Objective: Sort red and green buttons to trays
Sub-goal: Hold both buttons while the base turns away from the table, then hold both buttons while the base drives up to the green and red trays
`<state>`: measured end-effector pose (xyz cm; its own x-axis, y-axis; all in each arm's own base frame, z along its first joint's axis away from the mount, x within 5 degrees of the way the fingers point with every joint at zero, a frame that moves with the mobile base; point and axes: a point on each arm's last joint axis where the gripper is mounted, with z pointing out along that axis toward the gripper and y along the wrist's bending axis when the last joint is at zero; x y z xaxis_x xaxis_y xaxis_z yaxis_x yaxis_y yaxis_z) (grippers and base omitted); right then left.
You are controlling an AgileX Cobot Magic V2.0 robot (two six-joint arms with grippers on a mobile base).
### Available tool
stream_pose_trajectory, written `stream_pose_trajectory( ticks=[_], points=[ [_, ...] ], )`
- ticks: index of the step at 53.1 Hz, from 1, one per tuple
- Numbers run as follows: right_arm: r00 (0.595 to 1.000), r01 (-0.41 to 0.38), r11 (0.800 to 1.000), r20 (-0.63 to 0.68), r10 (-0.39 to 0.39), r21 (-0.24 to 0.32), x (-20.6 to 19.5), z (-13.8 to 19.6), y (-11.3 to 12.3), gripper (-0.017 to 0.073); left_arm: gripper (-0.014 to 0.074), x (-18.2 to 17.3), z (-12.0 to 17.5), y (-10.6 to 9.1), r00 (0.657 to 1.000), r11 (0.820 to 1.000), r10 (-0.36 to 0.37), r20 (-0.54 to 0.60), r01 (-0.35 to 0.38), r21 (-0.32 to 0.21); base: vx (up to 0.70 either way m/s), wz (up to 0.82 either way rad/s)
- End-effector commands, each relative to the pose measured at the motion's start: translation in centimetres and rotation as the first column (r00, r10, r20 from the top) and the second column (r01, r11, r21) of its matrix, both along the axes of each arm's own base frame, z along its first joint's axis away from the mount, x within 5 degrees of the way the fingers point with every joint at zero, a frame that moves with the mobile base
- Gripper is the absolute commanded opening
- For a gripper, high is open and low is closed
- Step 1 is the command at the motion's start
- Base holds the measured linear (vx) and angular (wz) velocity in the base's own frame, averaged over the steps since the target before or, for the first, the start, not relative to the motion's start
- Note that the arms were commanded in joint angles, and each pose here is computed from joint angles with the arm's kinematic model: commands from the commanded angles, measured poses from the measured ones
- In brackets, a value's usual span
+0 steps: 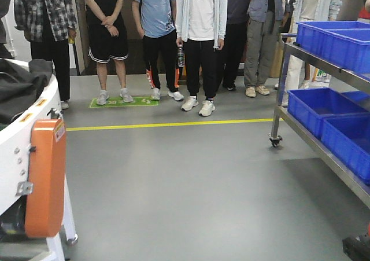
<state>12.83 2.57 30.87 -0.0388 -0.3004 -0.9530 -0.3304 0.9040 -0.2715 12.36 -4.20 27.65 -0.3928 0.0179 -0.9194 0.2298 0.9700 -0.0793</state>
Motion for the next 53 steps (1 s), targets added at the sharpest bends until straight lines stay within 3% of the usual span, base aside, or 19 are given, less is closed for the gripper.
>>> stream_pose_trajectory(
  ticks=[1, 31, 53],
  points=[
    [0.999, 0.026, 1.0, 0.037, -0.027, 0.014, 0.07, 1.2, -0.23, -0.001, -0.0006, 0.1, 1.55, -0.48, 0.996, 0.998, -0.039, 0.084, 0.043, -0.042, 0.63, 0.01],
    [0.999, 0.027, 1.0, 0.032, -0.028, 0.014, 0.2, 1.15, -0.24, -0.001, -0.0006, 0.22, 1.46, -0.55, 0.996, 0.998, -0.041, 0.079, 0.044, -0.04, 0.67, 0.01],
    [0.999, 0.025, 1.0, 0.031, -0.026, 0.014, 0.2, 1.15, -0.23, -0.001, -0.0006, 0.22, 1.46, -0.55, 0.996, 0.998, -0.041, 0.079, 0.044, -0.04, 0.65, -0.22]
  ],
)
